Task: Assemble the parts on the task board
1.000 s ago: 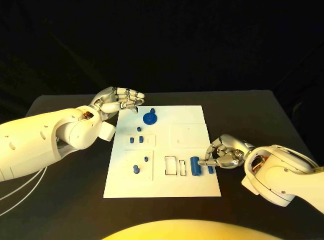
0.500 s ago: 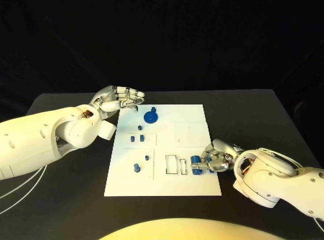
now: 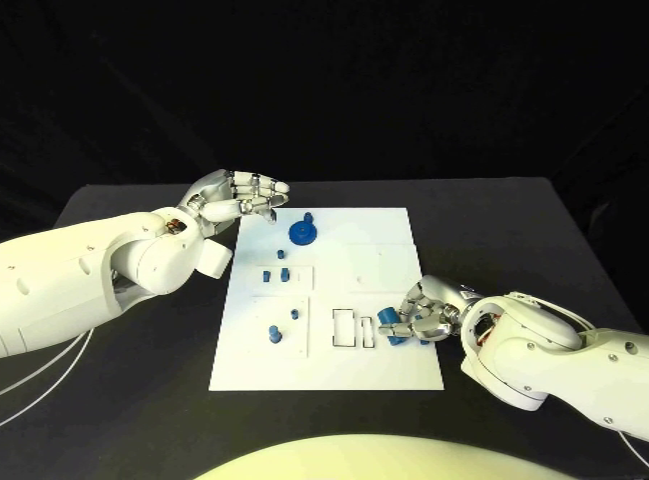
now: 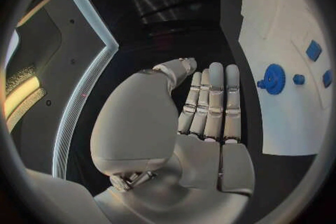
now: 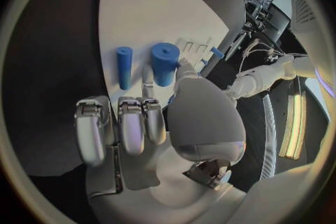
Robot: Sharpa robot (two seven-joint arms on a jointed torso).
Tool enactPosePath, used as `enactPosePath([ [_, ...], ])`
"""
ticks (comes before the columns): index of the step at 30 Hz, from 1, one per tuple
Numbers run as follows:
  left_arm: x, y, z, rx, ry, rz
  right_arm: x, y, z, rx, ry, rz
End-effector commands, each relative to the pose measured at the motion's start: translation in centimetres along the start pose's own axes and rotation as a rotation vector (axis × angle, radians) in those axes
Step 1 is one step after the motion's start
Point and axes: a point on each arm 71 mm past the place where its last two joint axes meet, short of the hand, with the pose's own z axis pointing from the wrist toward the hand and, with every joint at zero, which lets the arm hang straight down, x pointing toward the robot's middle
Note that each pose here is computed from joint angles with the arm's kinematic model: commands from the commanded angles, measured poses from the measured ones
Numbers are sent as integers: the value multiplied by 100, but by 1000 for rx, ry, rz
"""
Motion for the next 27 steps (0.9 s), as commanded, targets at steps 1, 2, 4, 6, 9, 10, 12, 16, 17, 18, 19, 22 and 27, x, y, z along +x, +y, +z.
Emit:
enactPosePath([
  [1,22,-8,1,4,17,-12,83,-53,-18,44,23,9],
  [2,22,-8,1,4,16,-12,78,-51,-26,45,17,26],
  [4,21,-8,1,3,16,-12,61,-42,-44,45,4,64],
  [6,20,-8,2,3,15,-12,33,-23,-59,43,-6,98],
  [9,17,-7,3,3,14,-11,-28,28,-78,34,-15,141],
  [10,16,-6,4,3,13,-11,-54,52,-87,30,-17,156],
  [12,15,-6,5,3,12,-11,-100,100,-102,21,-18,179],
  [16,16,-5,9,3,12,-11,-152,194,-117,3,-8,206],
  [17,18,-5,11,3,12,-11,-154,221,-116,-1,-1,212],
  [18,20,-5,12,3,13,-11,-151,242,-113,-4,6,215],
  [19,21,-5,12,3,13,-11,-147,257,-110,-6,12,217],
  [22,28,-5,15,3,15,-11,-101,330,-80,-16,49,221],
  [27,36,-6,17,2,17,-12,24,405,-19,-19,106,217],
])
